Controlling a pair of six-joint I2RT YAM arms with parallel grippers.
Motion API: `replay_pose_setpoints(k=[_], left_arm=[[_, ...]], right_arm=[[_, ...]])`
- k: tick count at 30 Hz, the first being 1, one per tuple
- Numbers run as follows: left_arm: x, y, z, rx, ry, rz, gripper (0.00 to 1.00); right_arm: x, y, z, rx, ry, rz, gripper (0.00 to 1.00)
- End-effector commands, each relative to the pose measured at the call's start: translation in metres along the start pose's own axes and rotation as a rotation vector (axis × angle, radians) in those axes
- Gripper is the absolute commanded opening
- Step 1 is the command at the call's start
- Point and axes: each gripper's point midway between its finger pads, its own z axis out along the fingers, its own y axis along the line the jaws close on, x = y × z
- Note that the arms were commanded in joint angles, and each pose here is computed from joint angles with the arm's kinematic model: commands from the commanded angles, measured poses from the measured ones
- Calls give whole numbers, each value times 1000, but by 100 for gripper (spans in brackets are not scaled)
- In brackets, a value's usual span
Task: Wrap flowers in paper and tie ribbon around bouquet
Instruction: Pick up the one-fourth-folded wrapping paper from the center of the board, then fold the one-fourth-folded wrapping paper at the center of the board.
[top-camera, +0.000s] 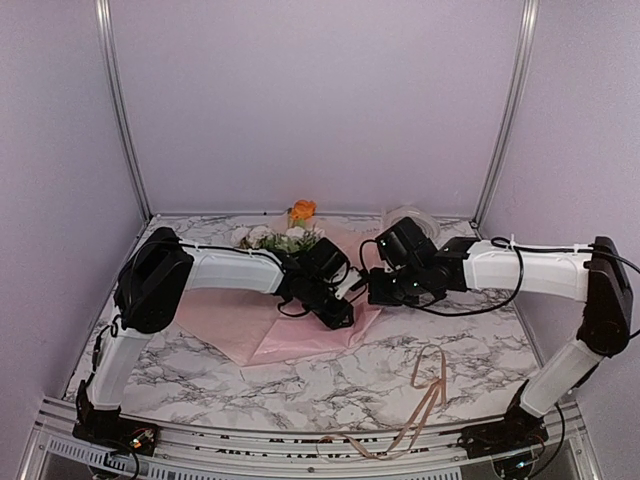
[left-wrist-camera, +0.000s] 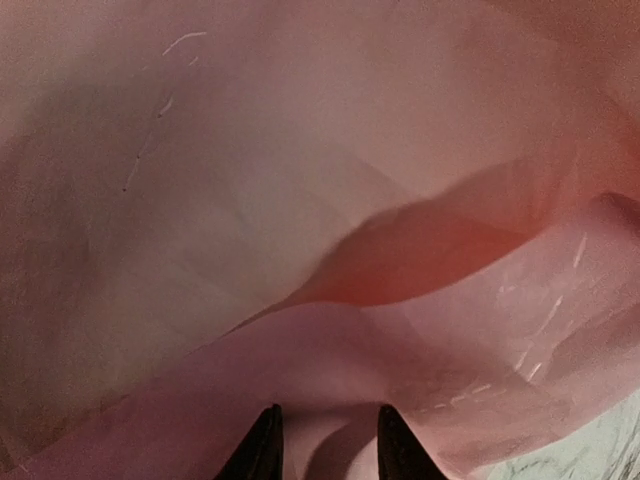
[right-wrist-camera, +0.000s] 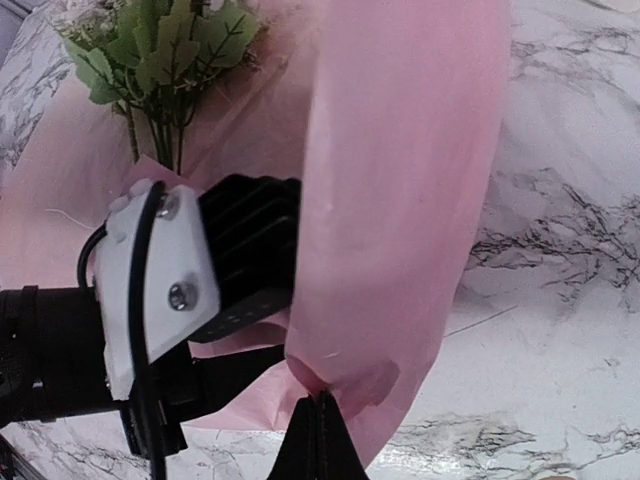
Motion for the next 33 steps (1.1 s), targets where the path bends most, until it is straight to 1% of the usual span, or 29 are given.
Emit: replay_pose_setpoints(k=[1, 4, 8, 10, 11, 12, 13, 14, 18, 21, 25, 28, 30, 32, 33], left_arm=[[57, 27, 24, -11, 129, -137, 33], [54, 29, 23, 44, 79, -205, 33], [43, 25, 17, 107, -8, -243, 33], [32, 22, 10, 146, -73, -256, 33], [22, 20, 3, 171, -127, -254, 33], [20, 18, -2, 187, -147, -257, 33], [8, 16, -10, 203, -203, -245, 34], [2, 14, -16, 217, -230, -241, 35], [-18, 6, -42, 250, -292, -203, 38], [-29, 2, -57, 272, -328, -193, 40], [-39, 3, -76, 271, -365, -216, 42], [-38, 9, -93, 245, -377, -262, 43], [-30, 18, -102, 213, -349, -310, 43], [-9, 23, -108, 153, -280, -336, 45], [7, 25, -108, 122, -234, -342, 48]], right_arm=[[-13, 39, -15, -123, -91, -144, 0], [-6, 54, -15, -219, -87, -195, 0], [4, 69, -21, -342, -88, -248, 0], [13, 70, -19, -383, -88, -276, 0], [17, 68, -16, -387, -85, -281, 0], [21, 67, -12, -386, -78, -279, 0], [24, 65, -8, -380, -66, -280, 0], [28, 63, -4, -376, -53, -284, 0], [34, 65, 7, -388, -37, -300, 0], [40, 61, 21, -364, -24, -322, 0], [49, 54, 38, -329, 11, -332, 0], [54, 51, 43, -321, 20, -328, 0], [55, 49, 47, -316, 27, -327, 0], [58, 49, 50, -313, 37, -333, 0], [58, 49, 51, -312, 39, -333, 0]])
